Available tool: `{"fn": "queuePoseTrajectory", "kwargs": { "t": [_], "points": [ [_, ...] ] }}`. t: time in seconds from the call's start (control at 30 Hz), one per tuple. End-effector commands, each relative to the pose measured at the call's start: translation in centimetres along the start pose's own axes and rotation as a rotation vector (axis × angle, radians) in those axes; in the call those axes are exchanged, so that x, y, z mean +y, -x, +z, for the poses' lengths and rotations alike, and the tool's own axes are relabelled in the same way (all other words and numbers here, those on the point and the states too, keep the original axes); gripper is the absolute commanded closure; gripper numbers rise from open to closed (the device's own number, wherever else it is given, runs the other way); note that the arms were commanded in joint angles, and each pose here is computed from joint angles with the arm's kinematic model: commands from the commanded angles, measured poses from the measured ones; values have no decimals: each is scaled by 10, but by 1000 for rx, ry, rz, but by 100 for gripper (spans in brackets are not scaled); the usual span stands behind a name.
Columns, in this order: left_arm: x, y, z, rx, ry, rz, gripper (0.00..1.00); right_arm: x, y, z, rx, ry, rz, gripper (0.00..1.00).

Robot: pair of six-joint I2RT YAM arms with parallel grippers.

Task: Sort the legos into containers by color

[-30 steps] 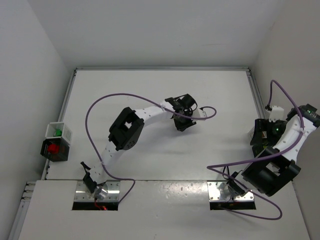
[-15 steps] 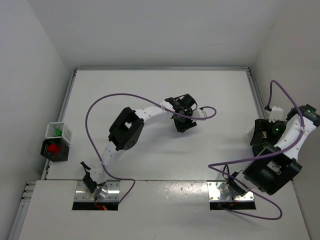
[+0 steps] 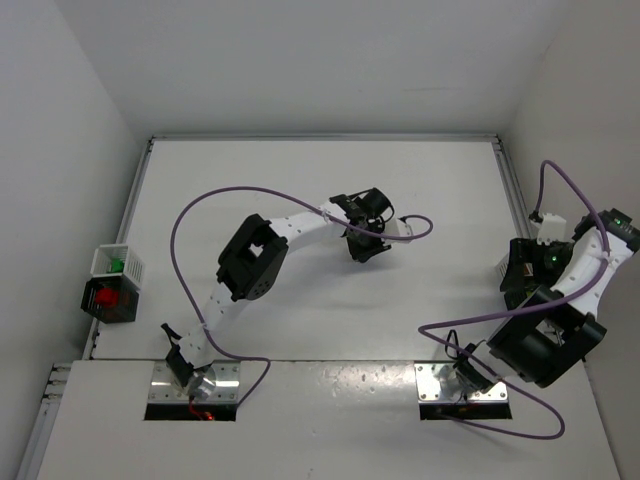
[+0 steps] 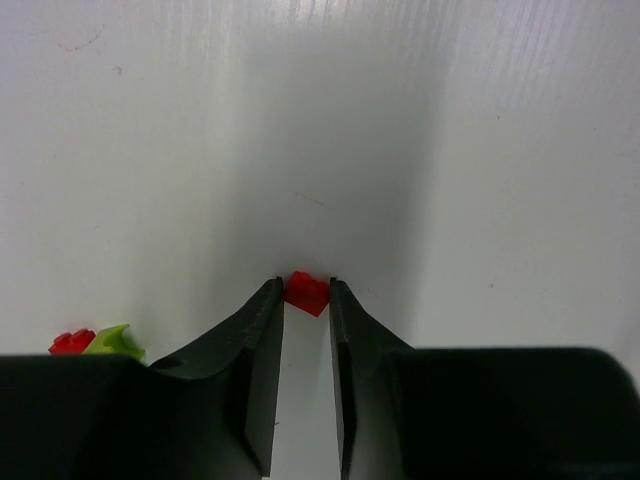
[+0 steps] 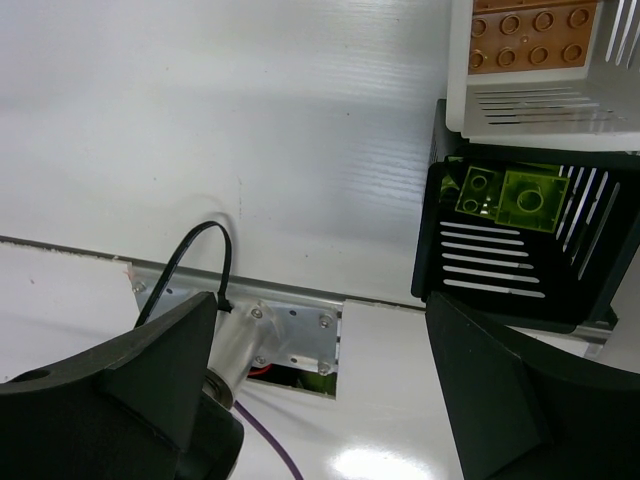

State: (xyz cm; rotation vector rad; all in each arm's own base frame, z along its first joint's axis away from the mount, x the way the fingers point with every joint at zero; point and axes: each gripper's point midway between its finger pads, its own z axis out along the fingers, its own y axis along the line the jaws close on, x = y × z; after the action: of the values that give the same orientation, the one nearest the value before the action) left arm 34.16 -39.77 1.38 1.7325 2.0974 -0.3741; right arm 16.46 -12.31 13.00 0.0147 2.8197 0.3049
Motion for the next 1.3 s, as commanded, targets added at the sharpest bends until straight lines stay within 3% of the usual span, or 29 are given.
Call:
{"fn": "queuePoseTrajectory", "kwargs": {
  "t": [0.0, 0.07, 0.13, 0.23, 0.4, 0.57, 0.8, 0.87, 1.07, 1.27],
  "points": [
    [-13, -47, 22, 146, -65, -21, 74, -1, 7, -2, -27, -4, -20, 15],
    [-14, -50, 25, 153, -70, -23, 79, -1, 7, -2, -27, -4, -20, 15],
    [-13, -57, 25, 169, -75, -35, 92, -1, 7, -2, -27, -4, -20, 15],
    [-15, -56, 25, 163, -86, -36, 99, 1, 6, 0, -28, 9, -16, 15],
    [-12, -41, 4, 110, -75, -83, 100, 4, 7, -2, -46, 5, -23, 18],
    [-3, -24, -27, 3, -35, -239, 100, 15, 15, -3, -76, 23, -62, 19],
    [30, -2, -101, -172, 53, -439, 100, 51, 47, 18, -100, 164, -75, 23],
    [46, 1, -131, -212, 147, -461, 100, 70, 61, 26, -96, 208, -83, 25],
    [82, -35, -190, -216, 330, -630, 100, 118, 110, 54, -93, 263, -143, 27],
    [115, -107, -247, -125, 509, -867, 100, 196, 147, 86, -50, 315, -308, 27]
  ]
}}
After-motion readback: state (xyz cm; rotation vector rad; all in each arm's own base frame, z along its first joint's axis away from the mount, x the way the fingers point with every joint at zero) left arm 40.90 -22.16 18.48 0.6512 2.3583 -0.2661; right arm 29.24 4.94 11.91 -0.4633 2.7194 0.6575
